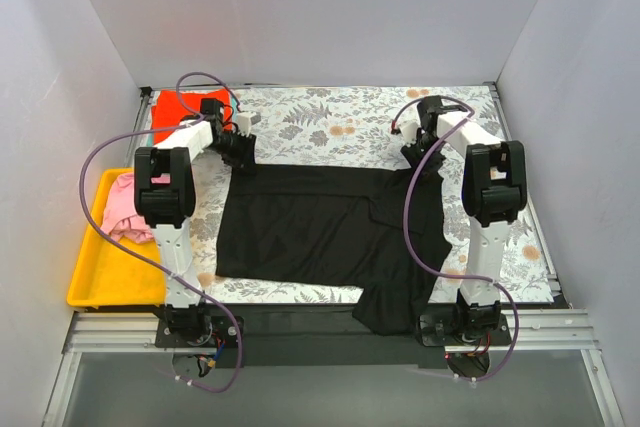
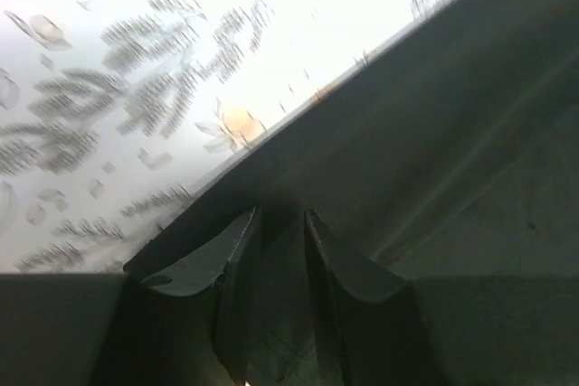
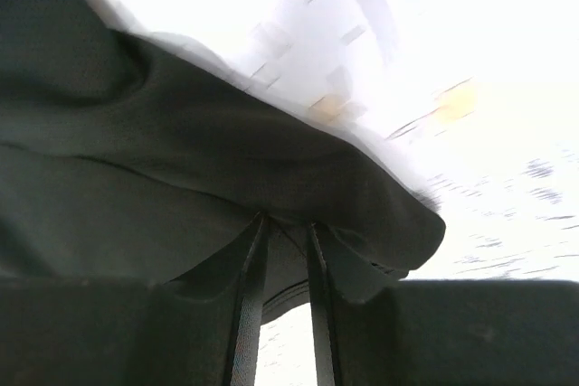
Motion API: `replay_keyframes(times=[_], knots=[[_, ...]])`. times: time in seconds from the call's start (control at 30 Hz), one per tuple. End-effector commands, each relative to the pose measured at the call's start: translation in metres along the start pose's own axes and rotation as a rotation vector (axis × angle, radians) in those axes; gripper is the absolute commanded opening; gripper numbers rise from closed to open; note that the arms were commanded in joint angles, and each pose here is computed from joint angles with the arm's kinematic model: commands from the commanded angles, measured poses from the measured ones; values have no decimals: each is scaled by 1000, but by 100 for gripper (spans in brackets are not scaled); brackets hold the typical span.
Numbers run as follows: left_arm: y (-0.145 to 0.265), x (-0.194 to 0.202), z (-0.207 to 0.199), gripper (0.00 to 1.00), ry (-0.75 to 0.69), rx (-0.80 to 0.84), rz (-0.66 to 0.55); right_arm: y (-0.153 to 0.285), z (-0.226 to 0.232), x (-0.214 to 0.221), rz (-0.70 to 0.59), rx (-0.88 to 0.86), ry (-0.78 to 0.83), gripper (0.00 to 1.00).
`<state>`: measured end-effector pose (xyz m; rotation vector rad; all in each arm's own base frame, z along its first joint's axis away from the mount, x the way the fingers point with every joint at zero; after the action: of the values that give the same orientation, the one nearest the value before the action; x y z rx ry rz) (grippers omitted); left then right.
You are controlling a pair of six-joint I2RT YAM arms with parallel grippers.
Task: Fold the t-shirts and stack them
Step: Fold the tshirt
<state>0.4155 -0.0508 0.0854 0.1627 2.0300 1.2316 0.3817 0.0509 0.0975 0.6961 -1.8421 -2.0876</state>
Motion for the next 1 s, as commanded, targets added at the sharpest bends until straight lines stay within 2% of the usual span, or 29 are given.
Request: replay_keyframes(times=[0.0,0.17,0.37,0.47,0.6,0.63,0.7,0.73,0.8,0.83,0.9,0.97], knots=[[-20,-6,25,25,86,-97,-1,-16,-25,-27,-59,97,-6,29],[-33,-23,43,24,103,-104,-20,-30,-49,-49,-76,157,-23,29],[-40,-40,56,24,100,-118,-62,-22,-72,-83,-167,229,-28,31],[-22,-62,51,24,68,-121,-141,2,-69,-96,-242,216,-11,37],[30,-103,36,28,-7,-147,-260,65,-50,-97,-359,165,38,59],[51,-114,28,29,-25,-158,-293,96,-43,-95,-409,173,65,62],[68,-116,12,31,-30,-130,-302,117,-29,-81,-406,127,101,68],[88,-120,-1,31,-48,-127,-327,145,-20,-70,-428,127,145,69],[91,-100,-19,34,-30,-73,-299,147,-3,-46,-398,56,187,71],[112,-101,-34,34,-57,-84,-333,163,9,-27,-391,37,211,72],[121,-88,-47,36,-64,-103,-351,150,25,3,-312,-45,262,72],[133,-62,-72,38,-72,-106,-368,157,41,30,-299,-65,303,71]])
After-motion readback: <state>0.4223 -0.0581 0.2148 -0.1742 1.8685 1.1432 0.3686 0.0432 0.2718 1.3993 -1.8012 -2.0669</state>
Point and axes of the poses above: each gripper's point midway between its finger pads, its own y axis back along the fingers, its own z axis along the line the jaws close on, x = y × z, the point moved 8 cm from there along y, back along the fingers, and after that the axes turned 7 degrees about -y, right-handed, at the moved point
